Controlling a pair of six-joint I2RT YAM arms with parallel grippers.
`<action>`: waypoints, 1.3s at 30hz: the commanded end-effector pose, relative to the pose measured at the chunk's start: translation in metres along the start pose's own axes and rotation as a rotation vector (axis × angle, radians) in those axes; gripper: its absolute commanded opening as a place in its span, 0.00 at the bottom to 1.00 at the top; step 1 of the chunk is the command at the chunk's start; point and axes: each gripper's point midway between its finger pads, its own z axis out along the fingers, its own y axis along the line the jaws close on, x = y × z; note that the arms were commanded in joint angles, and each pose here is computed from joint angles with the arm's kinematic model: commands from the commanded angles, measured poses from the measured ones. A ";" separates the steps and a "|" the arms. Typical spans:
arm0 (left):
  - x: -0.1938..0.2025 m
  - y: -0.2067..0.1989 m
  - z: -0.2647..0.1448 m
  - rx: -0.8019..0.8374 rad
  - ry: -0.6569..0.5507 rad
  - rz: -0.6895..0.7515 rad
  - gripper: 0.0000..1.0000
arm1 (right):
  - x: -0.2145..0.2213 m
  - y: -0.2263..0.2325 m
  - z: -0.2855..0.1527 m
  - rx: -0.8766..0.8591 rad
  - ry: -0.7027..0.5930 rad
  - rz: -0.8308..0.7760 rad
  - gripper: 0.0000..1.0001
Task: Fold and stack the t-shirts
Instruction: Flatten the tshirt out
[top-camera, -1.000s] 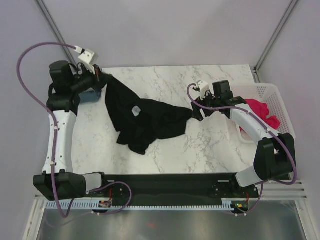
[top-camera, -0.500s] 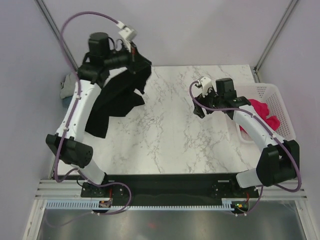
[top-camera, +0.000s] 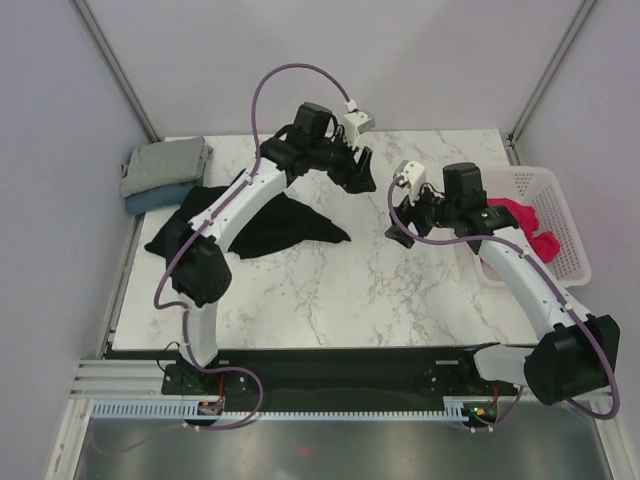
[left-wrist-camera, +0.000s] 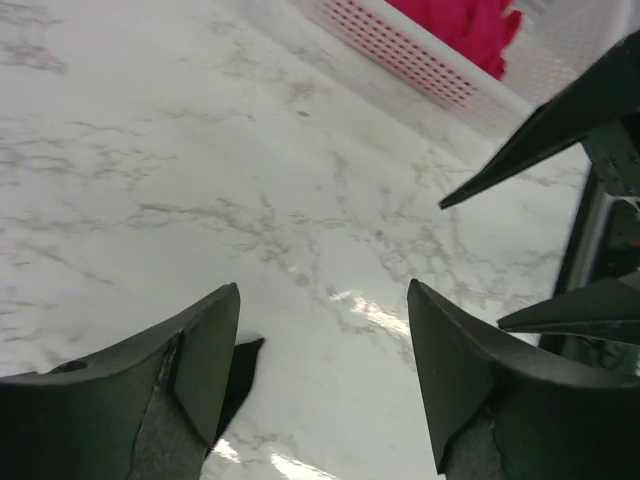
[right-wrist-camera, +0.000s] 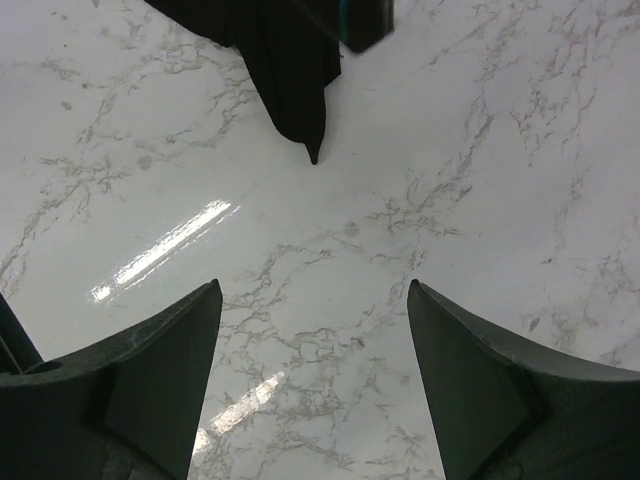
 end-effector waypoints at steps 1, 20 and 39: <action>-0.048 0.041 -0.075 -0.335 -0.122 0.160 0.76 | -0.003 -0.002 0.013 -0.029 0.009 -0.057 0.83; 0.233 0.142 -0.319 -1.196 -0.014 -0.216 0.79 | -0.042 0.091 0.246 -0.177 0.054 -0.117 0.79; 0.269 0.145 -0.348 -1.250 -0.056 -0.324 0.89 | -0.005 0.107 0.327 -0.022 0.130 -0.183 0.80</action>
